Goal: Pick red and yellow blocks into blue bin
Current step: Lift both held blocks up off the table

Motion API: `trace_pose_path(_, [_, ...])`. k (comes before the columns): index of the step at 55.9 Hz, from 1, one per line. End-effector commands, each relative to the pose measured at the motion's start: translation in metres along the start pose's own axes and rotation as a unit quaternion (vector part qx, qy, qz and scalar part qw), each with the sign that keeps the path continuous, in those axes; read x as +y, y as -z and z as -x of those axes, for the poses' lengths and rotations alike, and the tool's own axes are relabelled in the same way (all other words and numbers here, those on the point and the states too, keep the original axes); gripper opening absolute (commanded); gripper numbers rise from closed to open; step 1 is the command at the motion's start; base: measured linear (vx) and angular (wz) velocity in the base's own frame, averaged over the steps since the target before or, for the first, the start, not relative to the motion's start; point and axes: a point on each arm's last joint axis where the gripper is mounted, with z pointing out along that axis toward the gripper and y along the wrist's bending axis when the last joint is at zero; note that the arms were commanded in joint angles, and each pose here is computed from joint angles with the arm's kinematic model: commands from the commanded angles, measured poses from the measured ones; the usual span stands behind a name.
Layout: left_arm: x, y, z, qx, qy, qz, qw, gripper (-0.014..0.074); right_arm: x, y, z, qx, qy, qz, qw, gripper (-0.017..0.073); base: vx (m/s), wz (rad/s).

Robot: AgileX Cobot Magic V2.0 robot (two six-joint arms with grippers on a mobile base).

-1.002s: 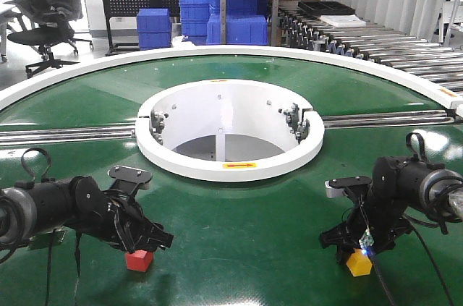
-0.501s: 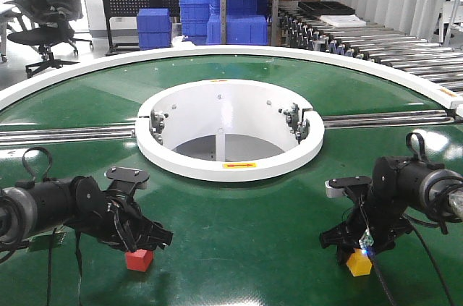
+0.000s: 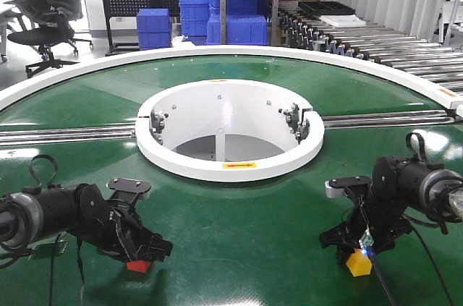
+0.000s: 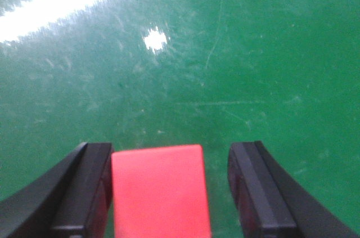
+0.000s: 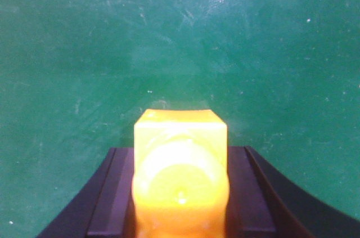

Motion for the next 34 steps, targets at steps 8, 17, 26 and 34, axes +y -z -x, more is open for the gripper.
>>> trace_pose_path(8, [-0.006, 0.024, 0.017, -0.037, 0.001, -0.004, 0.999, 0.0499, -0.002, 0.039, 0.013, -0.059, 0.004, -0.009, 0.998, -0.0011, 0.00, 0.00])
trace_pose_path(17, [-0.005, 0.024, 0.015, -0.027, -0.012, 0.002, 1.000, 0.0221, -0.002, 0.039, 0.013, -0.059, 0.004, -0.009, 0.998, -0.0011, 0.00, 0.00])
trace_pose_path(26, [-0.004, 0.025, 0.013, -0.013, -0.033, 0.011, 0.999, -0.0009, -0.002, 0.039, 0.013, -0.059, 0.003, -0.008, 0.998, -0.0011, 0.00, 0.00])
trace_pose_path(34, [-0.006, 0.039, 0.015, -0.011, -0.043, 0.012, 0.999, -0.0006, 0.001, 0.044, 0.013, -0.061, -0.007, 0.009, 0.998, -0.0011, 0.00, 0.00])
